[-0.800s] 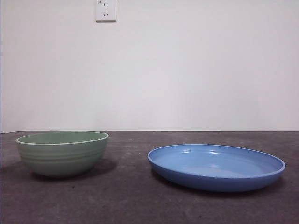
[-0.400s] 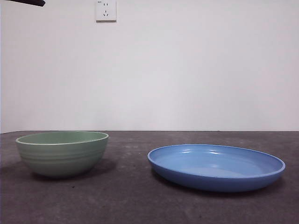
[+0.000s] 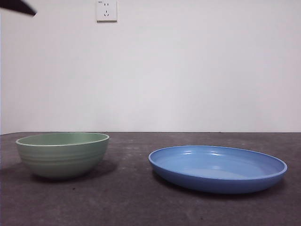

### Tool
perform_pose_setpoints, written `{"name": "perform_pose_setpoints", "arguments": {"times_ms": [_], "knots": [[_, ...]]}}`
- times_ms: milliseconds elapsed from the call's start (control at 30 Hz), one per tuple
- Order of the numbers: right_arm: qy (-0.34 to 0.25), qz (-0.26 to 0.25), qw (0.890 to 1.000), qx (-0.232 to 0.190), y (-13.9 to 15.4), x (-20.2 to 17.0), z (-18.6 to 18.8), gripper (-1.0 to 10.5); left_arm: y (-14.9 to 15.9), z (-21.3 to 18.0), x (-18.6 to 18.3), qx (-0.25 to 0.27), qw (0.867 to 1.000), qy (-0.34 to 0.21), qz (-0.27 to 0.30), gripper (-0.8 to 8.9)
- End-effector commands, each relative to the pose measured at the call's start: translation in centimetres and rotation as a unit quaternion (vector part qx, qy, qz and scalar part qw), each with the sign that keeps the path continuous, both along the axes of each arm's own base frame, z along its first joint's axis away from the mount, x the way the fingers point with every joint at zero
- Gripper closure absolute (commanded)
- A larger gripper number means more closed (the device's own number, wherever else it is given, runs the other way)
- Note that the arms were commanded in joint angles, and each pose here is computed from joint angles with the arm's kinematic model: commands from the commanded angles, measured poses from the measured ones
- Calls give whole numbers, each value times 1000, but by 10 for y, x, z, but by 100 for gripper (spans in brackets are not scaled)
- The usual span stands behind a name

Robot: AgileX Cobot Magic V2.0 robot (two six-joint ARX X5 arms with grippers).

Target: Place the green bowl on the blue plate

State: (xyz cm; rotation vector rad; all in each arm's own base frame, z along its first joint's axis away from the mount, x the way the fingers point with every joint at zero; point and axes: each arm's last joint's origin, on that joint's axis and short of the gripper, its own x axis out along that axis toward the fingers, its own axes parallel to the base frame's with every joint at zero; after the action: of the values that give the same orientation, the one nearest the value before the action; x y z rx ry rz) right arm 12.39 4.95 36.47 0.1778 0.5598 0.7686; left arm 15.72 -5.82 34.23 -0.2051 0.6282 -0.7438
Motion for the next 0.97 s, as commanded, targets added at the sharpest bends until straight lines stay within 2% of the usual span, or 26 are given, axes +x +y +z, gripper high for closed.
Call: {"name": "perform_pose_setpoints", "arguments": {"times_ms": [33,233,400,667,900,967], "knots": [[-5,2,1000,7,1,0,5,335,1,-2,7,42,999,4,19,188],[-4,1,1000,8,1,0,5,335,4,-27,32,106,988,83,73,188],[-4,1,1000,8,1,0,5,335,7,-55,62,156,970,145,116,188],[-4,0,1000,7,1,0,5,335,1,-103,101,183,950,229,108,188],[-5,0,1000,7,1,0,5,335,-3,-135,123,191,942,255,103,204],[-4,0,1000,7,1,0,5,335,-4,-139,126,192,941,258,103,251]]}}
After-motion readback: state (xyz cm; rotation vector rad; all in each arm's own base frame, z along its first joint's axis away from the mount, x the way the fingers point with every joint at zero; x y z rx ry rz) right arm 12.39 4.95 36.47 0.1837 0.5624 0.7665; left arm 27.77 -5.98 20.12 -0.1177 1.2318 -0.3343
